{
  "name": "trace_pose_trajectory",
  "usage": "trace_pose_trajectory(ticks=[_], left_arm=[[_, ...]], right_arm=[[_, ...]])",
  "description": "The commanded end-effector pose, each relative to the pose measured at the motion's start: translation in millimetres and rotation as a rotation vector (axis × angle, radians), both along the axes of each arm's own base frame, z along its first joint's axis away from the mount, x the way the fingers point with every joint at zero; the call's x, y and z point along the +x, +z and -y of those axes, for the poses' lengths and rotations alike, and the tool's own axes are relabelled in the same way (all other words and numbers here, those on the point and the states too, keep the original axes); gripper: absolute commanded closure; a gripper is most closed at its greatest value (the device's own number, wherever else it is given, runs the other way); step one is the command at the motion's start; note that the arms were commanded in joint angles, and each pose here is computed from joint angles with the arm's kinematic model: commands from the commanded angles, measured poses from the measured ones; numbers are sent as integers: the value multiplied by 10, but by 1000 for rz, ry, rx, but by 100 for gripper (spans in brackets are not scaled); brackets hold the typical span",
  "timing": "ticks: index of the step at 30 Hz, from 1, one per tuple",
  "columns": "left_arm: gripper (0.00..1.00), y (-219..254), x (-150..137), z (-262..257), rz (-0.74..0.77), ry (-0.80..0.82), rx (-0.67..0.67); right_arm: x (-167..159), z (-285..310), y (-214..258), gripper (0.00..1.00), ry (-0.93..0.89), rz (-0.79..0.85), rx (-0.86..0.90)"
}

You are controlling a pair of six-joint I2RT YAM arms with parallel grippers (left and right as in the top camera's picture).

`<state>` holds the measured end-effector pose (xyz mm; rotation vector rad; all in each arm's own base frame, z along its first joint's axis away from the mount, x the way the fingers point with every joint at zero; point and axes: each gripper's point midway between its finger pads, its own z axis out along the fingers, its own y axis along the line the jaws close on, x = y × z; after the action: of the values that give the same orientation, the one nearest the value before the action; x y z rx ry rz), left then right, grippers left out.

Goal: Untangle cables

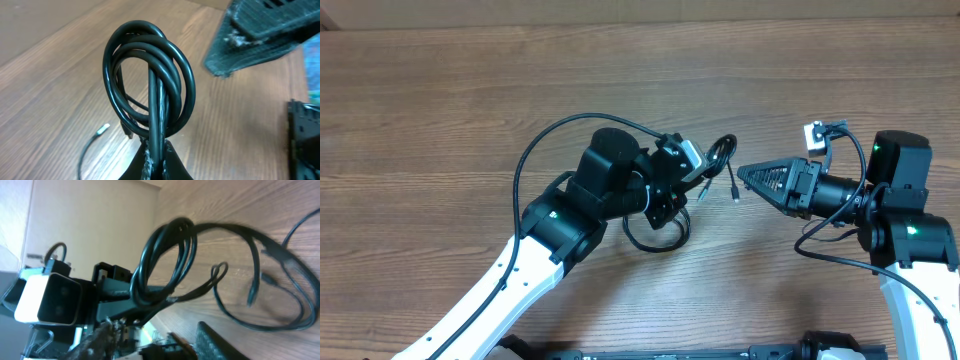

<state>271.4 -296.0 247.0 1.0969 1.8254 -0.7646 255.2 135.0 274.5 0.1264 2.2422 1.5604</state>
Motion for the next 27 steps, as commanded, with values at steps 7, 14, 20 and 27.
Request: trace_pose_trajectory(ticks=[7, 14, 20, 27], left_arm=[[96, 139, 138, 0, 175, 98, 81], [96, 238, 47, 156, 231, 61, 60], [96, 241, -46, 247, 282, 24, 85], [96, 250, -103, 315, 308, 34, 100]], right_arm=[[-41, -41, 70, 73, 21, -9, 35], [-27, -40, 84, 68, 49, 93, -3], [-25, -41, 88, 66, 78, 186, -40], [-25, -41, 89, 67, 81, 198, -44]])
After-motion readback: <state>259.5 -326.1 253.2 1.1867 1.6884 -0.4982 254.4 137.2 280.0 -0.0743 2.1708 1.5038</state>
